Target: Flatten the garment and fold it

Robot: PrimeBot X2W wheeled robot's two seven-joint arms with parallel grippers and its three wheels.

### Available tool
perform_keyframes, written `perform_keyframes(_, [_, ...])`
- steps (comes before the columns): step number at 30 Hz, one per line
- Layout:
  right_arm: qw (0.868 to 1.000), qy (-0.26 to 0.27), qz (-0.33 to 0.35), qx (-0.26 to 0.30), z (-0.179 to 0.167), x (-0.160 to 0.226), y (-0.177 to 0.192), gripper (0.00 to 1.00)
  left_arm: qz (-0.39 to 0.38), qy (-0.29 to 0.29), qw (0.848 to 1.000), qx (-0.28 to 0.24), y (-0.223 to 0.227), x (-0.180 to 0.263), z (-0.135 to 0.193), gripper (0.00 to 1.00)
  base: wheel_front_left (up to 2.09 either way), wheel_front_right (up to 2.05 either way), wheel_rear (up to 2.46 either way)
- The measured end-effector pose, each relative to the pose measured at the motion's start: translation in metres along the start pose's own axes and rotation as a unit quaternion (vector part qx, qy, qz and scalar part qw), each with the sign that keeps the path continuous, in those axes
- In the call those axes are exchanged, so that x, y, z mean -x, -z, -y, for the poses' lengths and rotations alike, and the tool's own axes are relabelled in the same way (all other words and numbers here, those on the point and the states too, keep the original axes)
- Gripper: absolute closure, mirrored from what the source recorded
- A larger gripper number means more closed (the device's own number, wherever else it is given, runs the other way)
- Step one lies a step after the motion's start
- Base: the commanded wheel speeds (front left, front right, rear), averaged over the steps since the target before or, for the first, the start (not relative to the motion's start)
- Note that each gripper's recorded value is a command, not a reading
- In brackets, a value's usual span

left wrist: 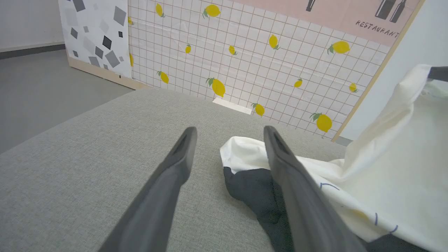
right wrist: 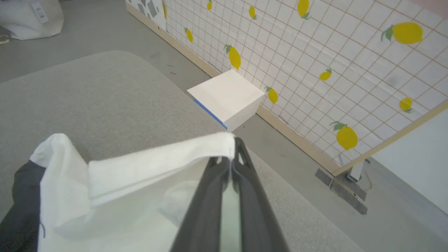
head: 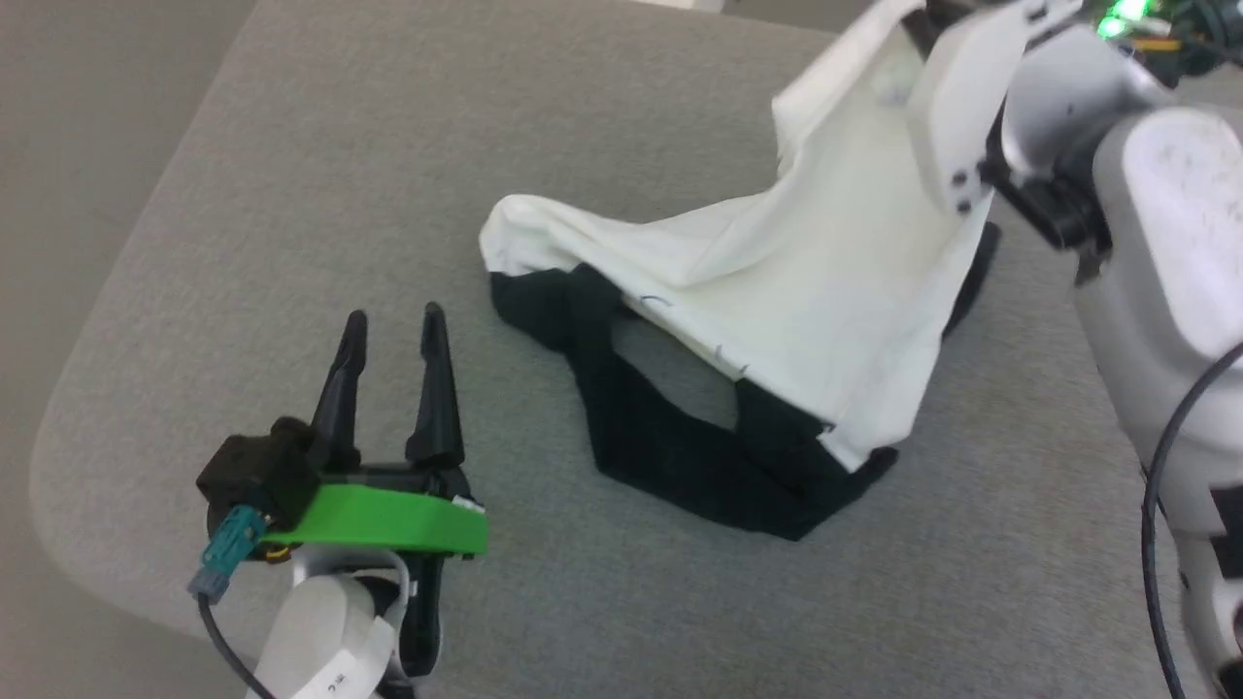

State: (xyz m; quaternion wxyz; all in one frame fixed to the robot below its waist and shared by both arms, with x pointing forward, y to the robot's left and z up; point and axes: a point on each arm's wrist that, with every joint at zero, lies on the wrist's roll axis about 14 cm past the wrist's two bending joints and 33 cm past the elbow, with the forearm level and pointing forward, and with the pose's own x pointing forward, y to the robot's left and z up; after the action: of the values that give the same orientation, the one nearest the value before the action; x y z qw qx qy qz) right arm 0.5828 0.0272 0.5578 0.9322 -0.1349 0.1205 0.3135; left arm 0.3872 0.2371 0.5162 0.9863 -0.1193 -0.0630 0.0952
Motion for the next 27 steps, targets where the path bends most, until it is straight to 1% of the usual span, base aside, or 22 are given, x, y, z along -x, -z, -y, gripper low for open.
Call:
perform_keyframes(2, [0.999,0.005,0.019,-0.031,0.001,-0.019,-0.004,0.99,0.002,-0.005,1.000,0.006,-0.002,0.000,-0.001,0.00,0.00,0.00,0.00])
perform_keyframes(3, [0.999,0.004,0.019,-0.043,-0.001,-0.026,-0.001,0.68,0.002,-0.009,1.000,0.007,-0.002,0.000,-0.003,0.00,0.00,0.00,0.00])
perform_keyframes(4, [0.999,0.001,0.009,-0.052,-0.005,-0.035,0.007,0.00,0.001,-0.014,1.000,0.006,-0.002,0.001,-0.006,0.00,0.00,0.00,0.00])
perform_keyframes(7, [0.998,-0.022,-0.010,-0.063,-0.029,-0.053,0.029,0.00,-0.002,-0.027,1.000,0.000,-0.002,0.004,-0.012,0.00,0.00,0.00,0.00])
perform_keyframes(10, [0.996,-0.041,0.005,-0.078,-0.046,-0.060,0.031,0.00,-0.005,-0.037,0.999,-0.006,-0.001,0.007,-0.018,0.00,0.00,0.00,0.00])
perform_keyframes(14, [0.992,-0.058,0.018,-0.107,-0.059,-0.051,0.039,0.00,-0.004,-0.045,0.999,-0.016,-0.003,0.012,-0.024,0.00,0.00,0.00,0.00])
perform_keyframes(18, [0.989,-0.065,0.034,-0.130,-0.064,-0.023,0.057,0.00,-0.007,-0.044,0.999,-0.030,-0.001,0.015,-0.026,0.00,0.00,0.00,0.00])
perform_keyframes(20, [0.988,-0.055,0.041,-0.139,-0.057,-0.003,0.067,0.00,-0.005,-0.039,0.999,-0.030,-0.002,0.015,-0.024,0.00,0.00,0.00,0.00])
perform_keyframes(24, [0.986,0.011,0.035,-0.162,-0.027,0.051,0.104,0.00,0.005,-0.016,1.000,-0.021,-0.006,0.012,-0.009,0.00,0.00,0.00,0.00])
perform_keyframes(27, [0.980,0.056,0.019,-0.190,-0.019,0.088,0.131,0.00,0.010,0.005,1.000,-0.012,-0.007,0.008,0.004,0.00,0.00,0.00,0.00])
